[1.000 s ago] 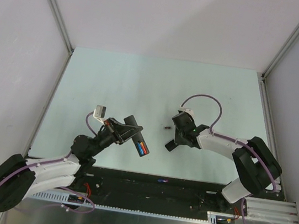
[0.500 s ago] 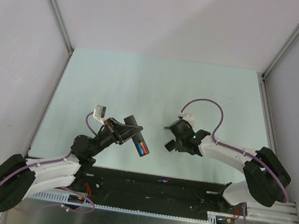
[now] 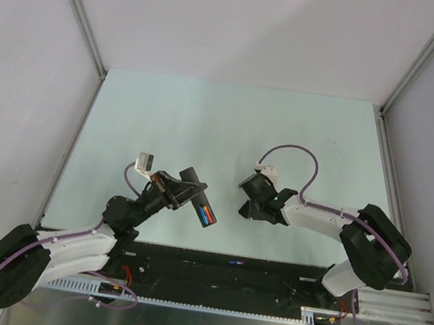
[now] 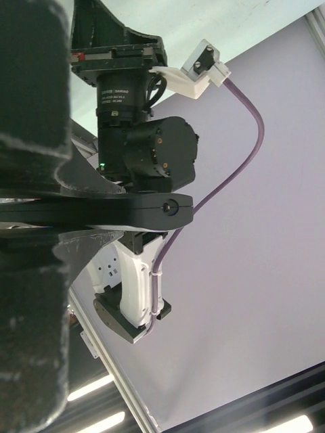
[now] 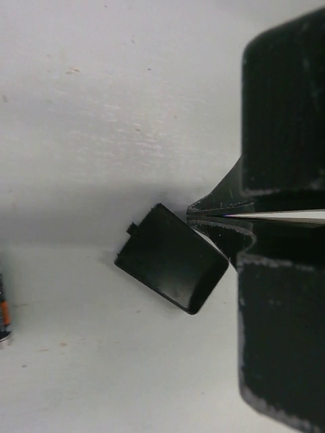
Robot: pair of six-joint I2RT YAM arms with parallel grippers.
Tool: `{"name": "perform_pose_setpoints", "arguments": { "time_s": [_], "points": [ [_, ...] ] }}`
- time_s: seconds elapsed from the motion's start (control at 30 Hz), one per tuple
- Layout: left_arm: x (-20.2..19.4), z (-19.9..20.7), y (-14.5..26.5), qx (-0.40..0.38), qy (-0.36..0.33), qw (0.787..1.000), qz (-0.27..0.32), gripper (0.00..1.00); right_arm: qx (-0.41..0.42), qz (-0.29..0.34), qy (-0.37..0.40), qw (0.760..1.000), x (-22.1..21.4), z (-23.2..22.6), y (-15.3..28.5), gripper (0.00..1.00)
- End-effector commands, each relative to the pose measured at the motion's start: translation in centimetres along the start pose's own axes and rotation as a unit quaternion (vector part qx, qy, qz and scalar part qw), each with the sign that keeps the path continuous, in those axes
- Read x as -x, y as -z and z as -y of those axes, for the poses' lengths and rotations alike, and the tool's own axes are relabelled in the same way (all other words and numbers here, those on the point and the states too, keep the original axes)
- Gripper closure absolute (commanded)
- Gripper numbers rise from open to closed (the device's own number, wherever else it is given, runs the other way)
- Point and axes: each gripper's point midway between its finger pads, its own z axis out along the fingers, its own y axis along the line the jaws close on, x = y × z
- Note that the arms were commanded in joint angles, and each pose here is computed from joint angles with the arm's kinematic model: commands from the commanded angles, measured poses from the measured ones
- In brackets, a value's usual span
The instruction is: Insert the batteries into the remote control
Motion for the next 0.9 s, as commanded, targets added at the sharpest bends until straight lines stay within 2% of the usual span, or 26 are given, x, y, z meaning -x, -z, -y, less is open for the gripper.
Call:
{"name": "perform_pose_setpoints", "arguments": {
  "time_s": [0.0, 0.33, 0.43, 0.5, 0.53, 0.63, 0.73, 0.87],
  "points": [
    [-0.9, -2.6, 2.1, 0.031, -0.003, 0.999, -0.006, 1.00, -0.024, -0.023, 0.016, 0.999, -0.8, 1.7, -1.8, 1.00],
    [-0.9, -2.7, 2.0, 0.033, -0.004, 0.999, -0.007, 1.00, -0.018, -0.001, 0.040, 0.999, 2.1, 1.5, -2.3, 0.97],
    [-0.9, -2.7, 2.0, 0.033, -0.006, 0.999, -0.007, 1.00, -0.028, 0.014, 0.033, 0.999, 2.9, 2.2, -1.2, 0.91],
    [-0.9, -2.7, 2.0, 0.033, -0.006, 0.999, -0.008, 1.00, -0.014, 0.038, 0.025, 0.999, 4.0, 1.7, 0.5, 0.78],
    [-0.9, -2.7, 2.0, 0.033, -0.005, 0.999, -0.007, 1.00, -0.005, 0.047, 0.022, 0.999, 4.4, 1.3, 1.1, 0.62],
    [-1.0, -2.8, 2.0, 0.034, -0.004, 0.999, -0.009, 1.00, 0.044, 0.083, 0.011, 0.996, 5.7, -1.0, 3.5, 0.43],
    [-1.0, -2.5, 1.9, 0.030, -0.004, 0.999, -0.010, 1.00, 0.099, 0.085, 0.000, 0.991, 5.8, -3.9, 4.7, 0.34],
    [-1.0, -2.2, 1.9, 0.024, -0.005, 1.000, -0.011, 1.00, 0.123, 0.045, 0.006, 0.991, 4.3, -5.9, 3.8, 0.29]
  ]
}}
